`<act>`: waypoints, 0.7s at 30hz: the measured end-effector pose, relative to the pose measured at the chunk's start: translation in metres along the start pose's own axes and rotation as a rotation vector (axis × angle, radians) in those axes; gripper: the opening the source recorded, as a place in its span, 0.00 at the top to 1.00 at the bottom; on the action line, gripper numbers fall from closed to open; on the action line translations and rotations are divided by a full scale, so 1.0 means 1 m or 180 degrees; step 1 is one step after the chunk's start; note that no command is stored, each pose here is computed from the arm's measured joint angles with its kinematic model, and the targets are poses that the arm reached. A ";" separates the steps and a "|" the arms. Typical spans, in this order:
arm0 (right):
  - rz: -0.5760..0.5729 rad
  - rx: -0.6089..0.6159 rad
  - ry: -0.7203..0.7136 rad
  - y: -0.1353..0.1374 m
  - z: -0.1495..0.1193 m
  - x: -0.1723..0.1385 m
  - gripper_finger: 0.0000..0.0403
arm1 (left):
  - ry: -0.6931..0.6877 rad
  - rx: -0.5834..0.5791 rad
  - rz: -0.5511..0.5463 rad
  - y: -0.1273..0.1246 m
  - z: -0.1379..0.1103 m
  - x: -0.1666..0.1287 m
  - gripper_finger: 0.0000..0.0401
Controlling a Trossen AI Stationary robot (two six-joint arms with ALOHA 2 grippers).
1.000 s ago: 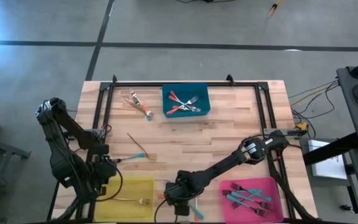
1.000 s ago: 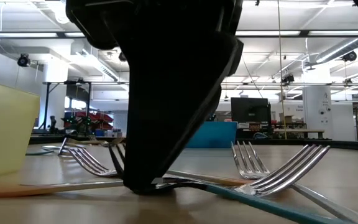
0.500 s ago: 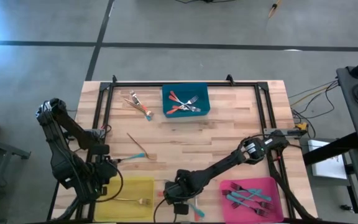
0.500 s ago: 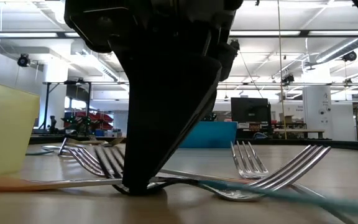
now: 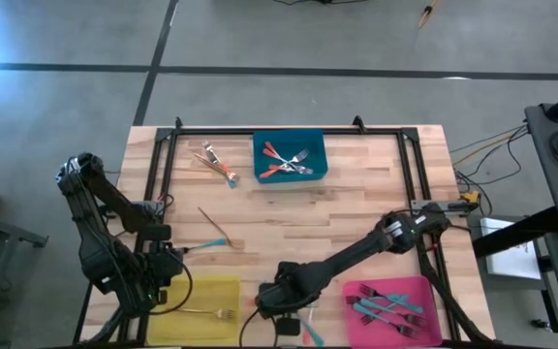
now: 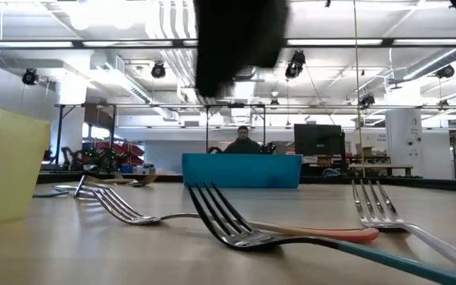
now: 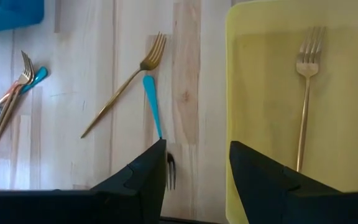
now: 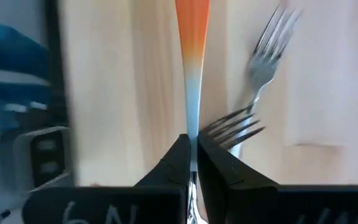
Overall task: Sort silverware by color (type)
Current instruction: Put the orange fork into the blue bin
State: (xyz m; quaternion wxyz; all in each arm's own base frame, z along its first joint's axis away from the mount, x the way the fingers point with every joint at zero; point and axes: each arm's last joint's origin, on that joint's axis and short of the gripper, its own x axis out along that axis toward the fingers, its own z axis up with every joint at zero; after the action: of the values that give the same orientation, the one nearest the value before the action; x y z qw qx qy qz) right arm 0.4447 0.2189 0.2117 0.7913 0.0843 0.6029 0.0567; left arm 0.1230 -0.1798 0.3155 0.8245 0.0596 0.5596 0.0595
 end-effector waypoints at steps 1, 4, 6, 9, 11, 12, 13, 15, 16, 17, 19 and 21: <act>0.0016 -0.0014 -0.0051 0.001 0.003 -0.010 0.98 | 0.0000 0.0020 0.0002 0.000 0.000 0.000 0.61; 0.0007 -0.0087 -0.0131 0.000 0.008 -0.027 0.98 | -0.0008 0.0072 0.0006 0.000 0.000 0.000 0.61; -0.0154 -0.0116 -0.0226 -0.004 0.012 -0.038 0.98 | -0.0014 0.0086 0.0015 0.000 0.000 0.000 0.61; -0.0492 -0.0049 -0.0366 -0.023 0.016 -0.065 0.98 | -0.0068 0.0087 0.0050 0.000 0.000 0.000 0.61; -0.0815 0.0028 -0.0369 -0.048 0.019 -0.083 0.98 | -0.0073 0.0100 0.0057 0.001 0.000 0.000 0.61; -0.0957 0.0040 -0.0360 -0.061 0.020 -0.092 0.98 | -0.0076 0.0103 0.0056 0.001 0.001 0.000 0.61; -0.1076 0.0050 -0.0351 -0.075 0.023 -0.097 0.98 | -0.0088 0.0104 0.0066 0.001 0.001 0.000 0.61; -0.1207 0.0059 -0.0328 -0.106 0.030 -0.108 0.98 | -0.0157 0.0104 0.0110 0.001 0.001 0.000 0.61; -0.1221 0.0062 -0.0315 -0.123 0.034 -0.113 0.98 | -0.0202 0.0096 0.0140 0.001 0.002 0.000 0.61; -0.1241 0.0051 -0.0331 -0.141 0.038 -0.118 0.98 | -0.0248 0.0069 0.0168 0.002 0.002 0.000 0.61; -0.1350 0.0040 -0.0308 -0.182 0.044 -0.129 0.98 | -0.0333 -0.0036 0.0219 0.002 0.003 0.000 0.61; -0.1469 0.0094 -0.0239 -0.227 0.046 -0.137 0.98 | -0.0355 -0.0221 0.0226 0.003 0.004 0.001 0.61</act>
State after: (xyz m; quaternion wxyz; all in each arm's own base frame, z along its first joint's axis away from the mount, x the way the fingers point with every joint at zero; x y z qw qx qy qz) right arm 0.4499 -0.0326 0.3070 0.8039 -0.0421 0.5771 -0.1377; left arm 0.1272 -0.1769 0.3167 0.8533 0.0540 0.5079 0.1046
